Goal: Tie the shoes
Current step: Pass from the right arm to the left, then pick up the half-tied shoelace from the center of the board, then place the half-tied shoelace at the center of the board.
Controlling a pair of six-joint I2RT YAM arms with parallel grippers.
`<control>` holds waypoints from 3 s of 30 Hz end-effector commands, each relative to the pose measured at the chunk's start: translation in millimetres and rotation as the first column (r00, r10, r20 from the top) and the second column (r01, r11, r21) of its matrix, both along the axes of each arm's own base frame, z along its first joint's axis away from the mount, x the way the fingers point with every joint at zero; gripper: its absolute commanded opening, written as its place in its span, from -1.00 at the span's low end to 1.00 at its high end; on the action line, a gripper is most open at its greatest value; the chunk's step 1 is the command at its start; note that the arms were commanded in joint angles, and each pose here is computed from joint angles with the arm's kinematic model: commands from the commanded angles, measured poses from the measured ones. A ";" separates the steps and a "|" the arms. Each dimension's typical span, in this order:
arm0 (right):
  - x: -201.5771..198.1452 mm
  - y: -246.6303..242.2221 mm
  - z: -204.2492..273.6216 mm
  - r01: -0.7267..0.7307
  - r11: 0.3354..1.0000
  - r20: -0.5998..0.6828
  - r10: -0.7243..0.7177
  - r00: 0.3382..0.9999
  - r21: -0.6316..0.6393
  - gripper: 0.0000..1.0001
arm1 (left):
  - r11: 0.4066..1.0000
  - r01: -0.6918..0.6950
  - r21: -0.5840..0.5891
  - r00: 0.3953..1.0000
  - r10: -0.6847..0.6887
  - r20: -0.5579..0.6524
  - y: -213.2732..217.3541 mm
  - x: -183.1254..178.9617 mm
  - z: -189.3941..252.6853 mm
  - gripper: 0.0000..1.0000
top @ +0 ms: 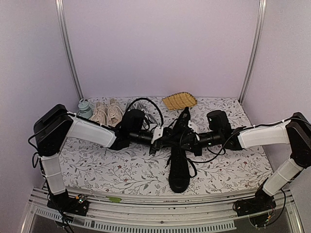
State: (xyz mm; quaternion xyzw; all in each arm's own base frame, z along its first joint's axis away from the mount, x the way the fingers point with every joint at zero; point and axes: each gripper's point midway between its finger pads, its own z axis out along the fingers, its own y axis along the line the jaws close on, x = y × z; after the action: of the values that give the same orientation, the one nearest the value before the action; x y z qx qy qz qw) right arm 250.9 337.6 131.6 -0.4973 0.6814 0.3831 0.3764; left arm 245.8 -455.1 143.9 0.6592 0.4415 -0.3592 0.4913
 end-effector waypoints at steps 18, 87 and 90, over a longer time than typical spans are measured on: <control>8.7 -92.6 -31.9 0.524 0.735 -0.368 -0.673 0.642 -0.430 0.00 | 0.971 -0.223 -0.085 0.973 0.216 -0.088 4.1 1.1 -3.0 -1.00; 81.2 84.2 50.5 0.257 0.960 -0.375 -0.281 0.884 -0.113 -0.62 | 0.960 -0.242 -0.139 0.967 0.227 -0.114 9.5 -16.6 -1.0 -1.00; 73.9 73.5 69.3 0.228 0.970 -0.343 -0.244 0.907 -0.085 -0.14 | 0.957 -0.249 -0.149 0.965 0.231 -0.127 10.9 -16.2 0.8 -1.00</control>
State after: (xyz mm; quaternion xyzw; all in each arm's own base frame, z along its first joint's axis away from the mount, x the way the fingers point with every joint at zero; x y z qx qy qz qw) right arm 339.9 417.2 169.5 -0.3068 0.8302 0.3806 0.2679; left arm 236.9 -443.5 127.1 0.5488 0.5295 -0.3517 0.5429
